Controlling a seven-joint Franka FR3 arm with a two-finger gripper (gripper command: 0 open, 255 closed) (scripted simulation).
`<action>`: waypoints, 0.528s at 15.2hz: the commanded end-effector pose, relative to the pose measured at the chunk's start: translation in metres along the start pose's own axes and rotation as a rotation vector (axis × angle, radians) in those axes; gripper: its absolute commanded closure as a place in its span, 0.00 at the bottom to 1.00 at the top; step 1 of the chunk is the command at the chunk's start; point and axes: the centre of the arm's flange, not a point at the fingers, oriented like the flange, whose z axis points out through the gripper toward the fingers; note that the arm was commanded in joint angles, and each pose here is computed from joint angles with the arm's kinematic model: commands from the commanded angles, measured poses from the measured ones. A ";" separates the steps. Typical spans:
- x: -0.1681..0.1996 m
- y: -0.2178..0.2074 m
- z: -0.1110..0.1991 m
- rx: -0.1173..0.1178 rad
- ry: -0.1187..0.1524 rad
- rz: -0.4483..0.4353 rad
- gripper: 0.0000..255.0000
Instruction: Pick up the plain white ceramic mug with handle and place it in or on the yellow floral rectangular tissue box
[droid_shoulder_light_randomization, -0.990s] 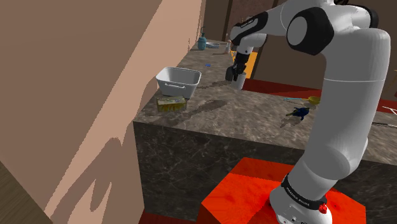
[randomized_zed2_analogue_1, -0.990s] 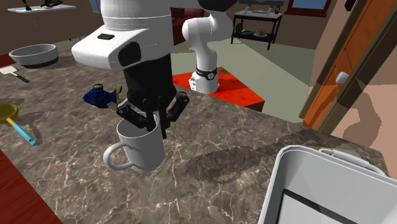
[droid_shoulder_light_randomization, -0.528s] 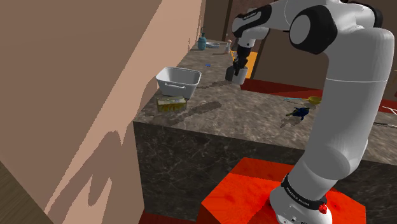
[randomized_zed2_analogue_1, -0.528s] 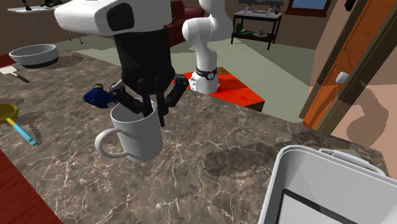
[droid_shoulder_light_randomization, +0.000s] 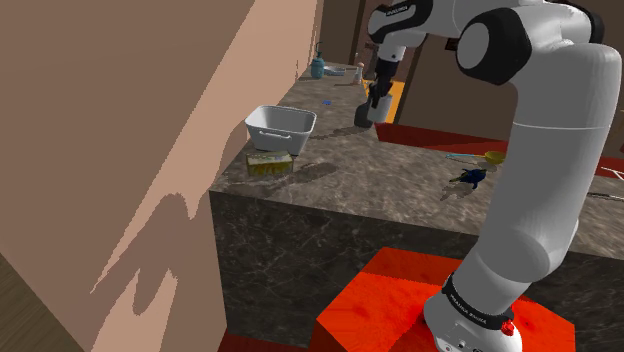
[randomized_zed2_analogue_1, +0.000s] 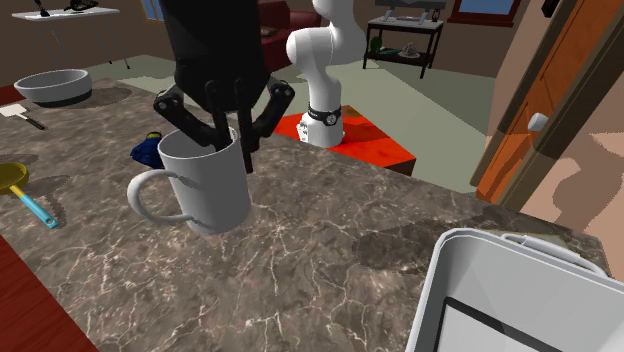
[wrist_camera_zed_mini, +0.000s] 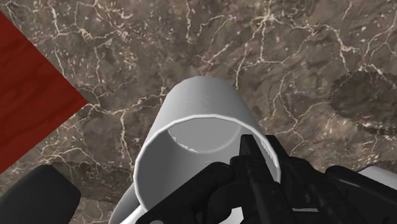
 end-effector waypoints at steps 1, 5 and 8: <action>0.000 0.000 -0.008 0.000 0.000 0.000 1.00; 0.015 -0.051 -0.011 0.000 0.000 0.000 1.00; 0.026 -0.089 -0.014 0.000 0.000 0.000 1.00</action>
